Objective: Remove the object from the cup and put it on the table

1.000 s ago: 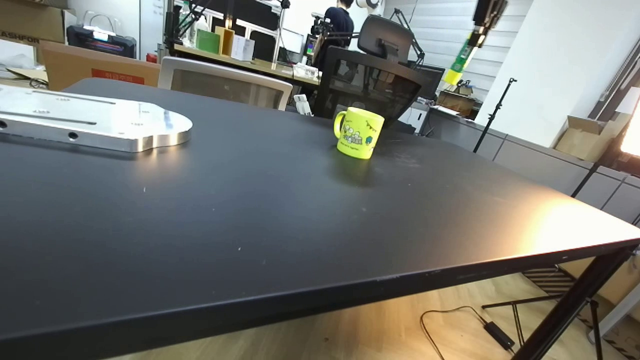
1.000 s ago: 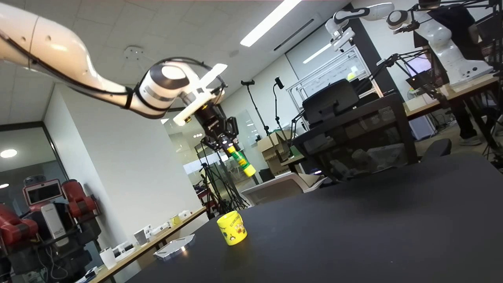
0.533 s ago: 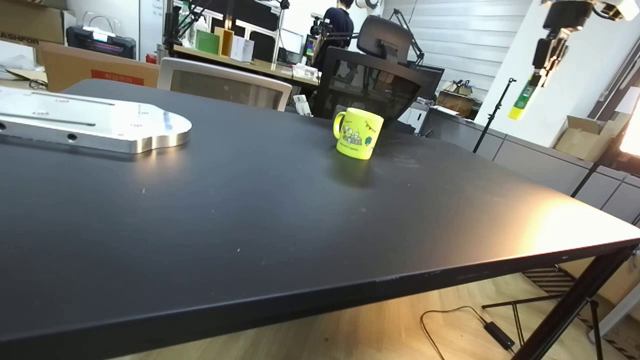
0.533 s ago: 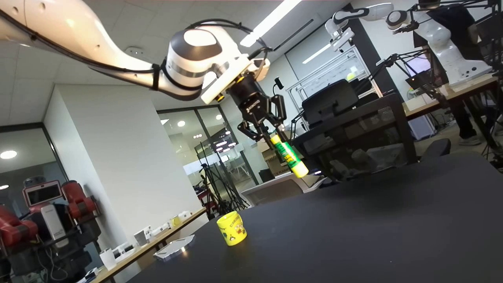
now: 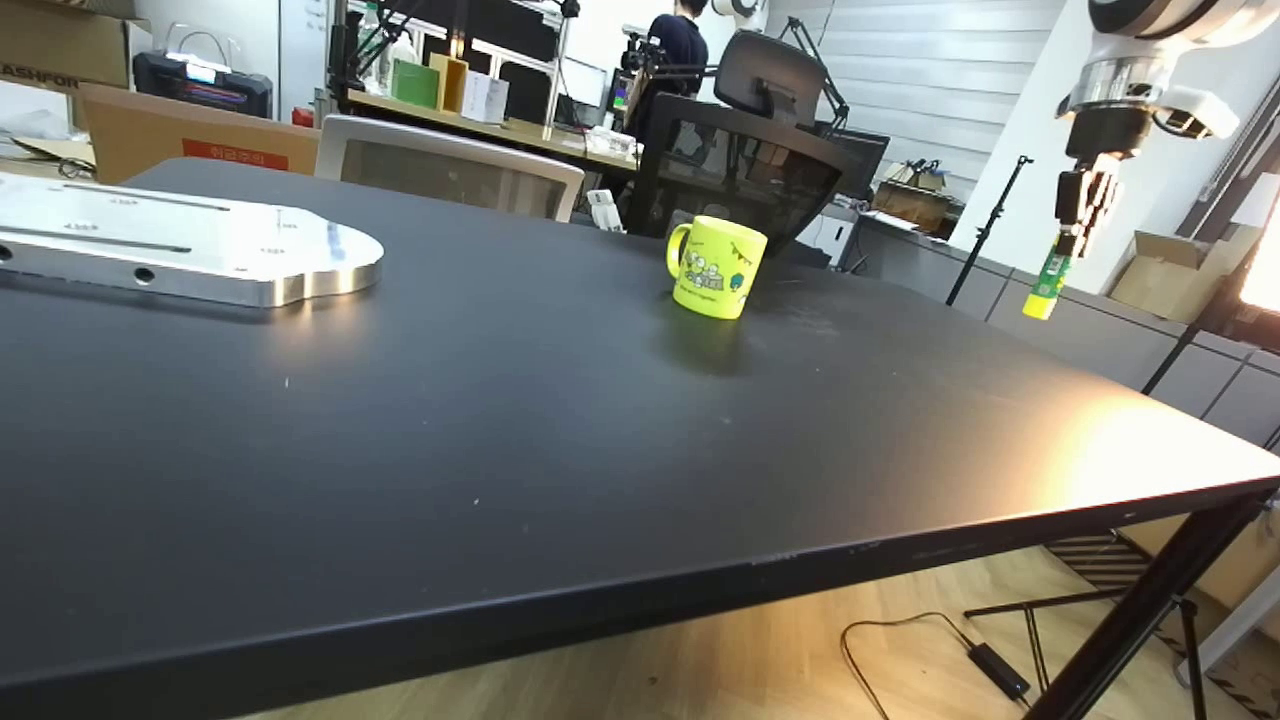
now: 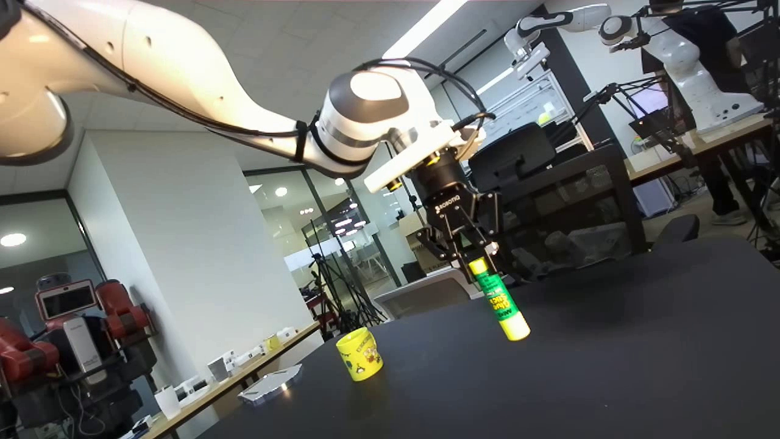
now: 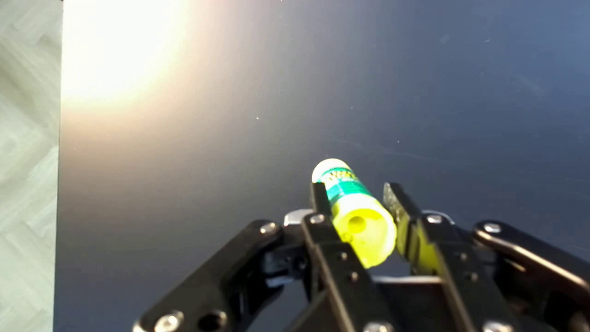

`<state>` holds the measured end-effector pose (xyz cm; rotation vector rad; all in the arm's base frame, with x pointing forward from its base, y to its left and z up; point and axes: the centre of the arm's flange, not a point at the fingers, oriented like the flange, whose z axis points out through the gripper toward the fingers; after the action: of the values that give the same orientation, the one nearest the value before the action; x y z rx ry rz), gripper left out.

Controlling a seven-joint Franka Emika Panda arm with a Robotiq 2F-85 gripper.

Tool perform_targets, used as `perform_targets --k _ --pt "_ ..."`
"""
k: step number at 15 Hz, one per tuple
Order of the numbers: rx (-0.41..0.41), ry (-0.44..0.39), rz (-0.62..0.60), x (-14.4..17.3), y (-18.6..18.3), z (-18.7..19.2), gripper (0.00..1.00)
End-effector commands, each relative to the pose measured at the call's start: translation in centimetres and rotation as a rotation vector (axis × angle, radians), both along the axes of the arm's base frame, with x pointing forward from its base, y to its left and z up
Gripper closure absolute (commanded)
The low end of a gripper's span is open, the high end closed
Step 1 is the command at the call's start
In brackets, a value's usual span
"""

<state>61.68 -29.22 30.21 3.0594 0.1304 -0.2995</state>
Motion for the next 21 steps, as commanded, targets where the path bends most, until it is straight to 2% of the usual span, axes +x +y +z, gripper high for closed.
perform_targets --k 1,7,17,18,21 --pt "0.01 0.038 -0.04 2.9 -1.5 -2.1 0.91" --pt "0.008 0.026 -0.145 4.2 -2.4 -5.4 0.91" --pt "-0.019 0.016 -0.244 5.2 -3.1 -7.8 0.91" --pt "-0.015 0.013 -0.247 5.3 -3.0 -7.5 0.47" --pt "0.004 -0.019 -0.227 5.3 -2.4 -5.5 0.28"
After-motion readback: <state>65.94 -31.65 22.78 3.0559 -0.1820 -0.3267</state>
